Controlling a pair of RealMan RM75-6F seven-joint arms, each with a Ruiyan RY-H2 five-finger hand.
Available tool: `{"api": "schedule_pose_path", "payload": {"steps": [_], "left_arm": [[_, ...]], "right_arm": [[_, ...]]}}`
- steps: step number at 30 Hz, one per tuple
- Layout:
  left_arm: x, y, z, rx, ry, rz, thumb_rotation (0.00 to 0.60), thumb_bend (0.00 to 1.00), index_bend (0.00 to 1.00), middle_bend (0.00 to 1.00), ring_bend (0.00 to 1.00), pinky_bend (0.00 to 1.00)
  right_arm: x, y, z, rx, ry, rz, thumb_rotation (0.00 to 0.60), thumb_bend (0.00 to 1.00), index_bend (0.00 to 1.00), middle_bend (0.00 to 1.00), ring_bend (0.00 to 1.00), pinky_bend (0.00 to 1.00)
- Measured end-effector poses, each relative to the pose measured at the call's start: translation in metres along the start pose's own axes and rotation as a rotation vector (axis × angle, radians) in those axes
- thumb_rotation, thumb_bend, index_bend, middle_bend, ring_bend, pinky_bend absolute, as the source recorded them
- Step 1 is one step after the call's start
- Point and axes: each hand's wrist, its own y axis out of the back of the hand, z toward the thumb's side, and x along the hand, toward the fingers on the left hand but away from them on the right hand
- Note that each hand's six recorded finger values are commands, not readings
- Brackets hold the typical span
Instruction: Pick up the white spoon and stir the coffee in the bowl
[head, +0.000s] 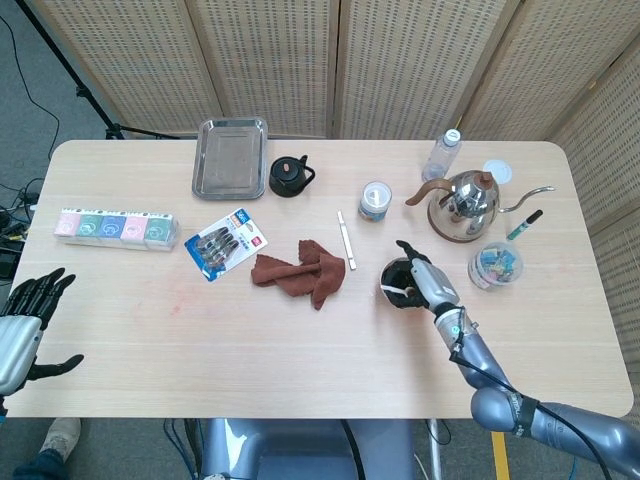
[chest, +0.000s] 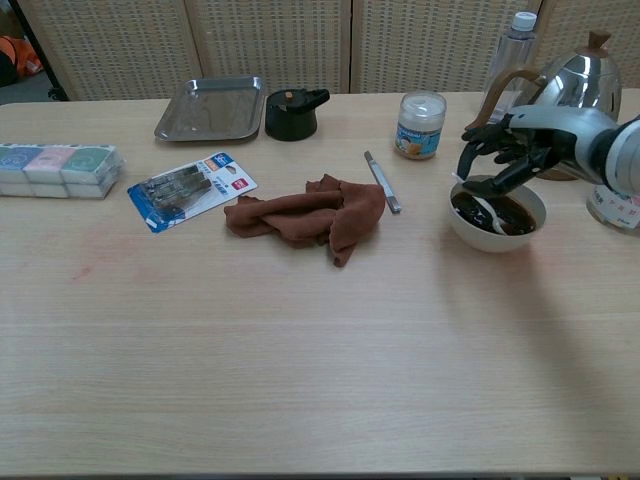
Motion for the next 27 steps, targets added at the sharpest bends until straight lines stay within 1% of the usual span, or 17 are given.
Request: {"api": "schedule_pose_path", "payload": {"steps": [3, 6, 11, 15, 19, 23, 27], "left_arm": [[0.001, 0.000, -0.001, -0.003, 0.004, -0.002, 0.600, 0.13, 0.00, 0.00, 0.00, 0.00], [0.002, 0.001, -0.002, -0.005, 0.006, -0.003, 0.600, 0.13, 0.00, 0.00, 0.00, 0.00], [0.003, 0.002, -0.003, -0.008, 0.010, -0.002, 0.600, 0.13, 0.00, 0.00, 0.00, 0.00], [0.003, 0.001, -0.002, -0.004, 0.010, -0.005, 0.600, 0.13, 0.00, 0.00, 0.00, 0.00], [0.003, -0.001, 0.000, 0.003, 0.003, -0.012, 0.600, 0.13, 0.00, 0.00, 0.00, 0.00], [0.002, -0.003, 0.003, 0.005, -0.004, -0.016, 0.600, 0.13, 0.00, 0.00, 0.00, 0.00], [0.002, -0.003, 0.002, 0.005, -0.006, -0.018, 0.600, 0.13, 0.00, 0.00, 0.00, 0.00]], "right_arm": [[-0.012, -0.004, 0.003, -0.019, 0.001, -0.009, 0.600, 0.57, 0.57, 0.00, 0.00, 0.00], [-0.024, -0.004, 0.003, -0.034, -0.007, -0.026, 0.600, 0.57, 0.57, 0.00, 0.00, 0.00], [-0.037, 0.008, 0.002, -0.054, -0.021, -0.067, 0.600, 0.58, 0.57, 0.00, 0.00, 0.00], [-0.032, 0.019, -0.003, -0.047, -0.029, -0.085, 0.600, 0.61, 0.57, 0.00, 0.00, 0.00], [-0.021, 0.026, -0.012, -0.032, -0.043, -0.087, 0.600, 0.62, 0.57, 0.00, 0.00, 0.00], [-0.006, 0.028, -0.019, -0.020, -0.058, -0.073, 0.600, 0.62, 0.57, 0.00, 0.00, 0.00], [0.004, 0.025, -0.020, -0.017, -0.058, -0.056, 0.600, 0.62, 0.57, 0.00, 0.00, 0.00]]}}
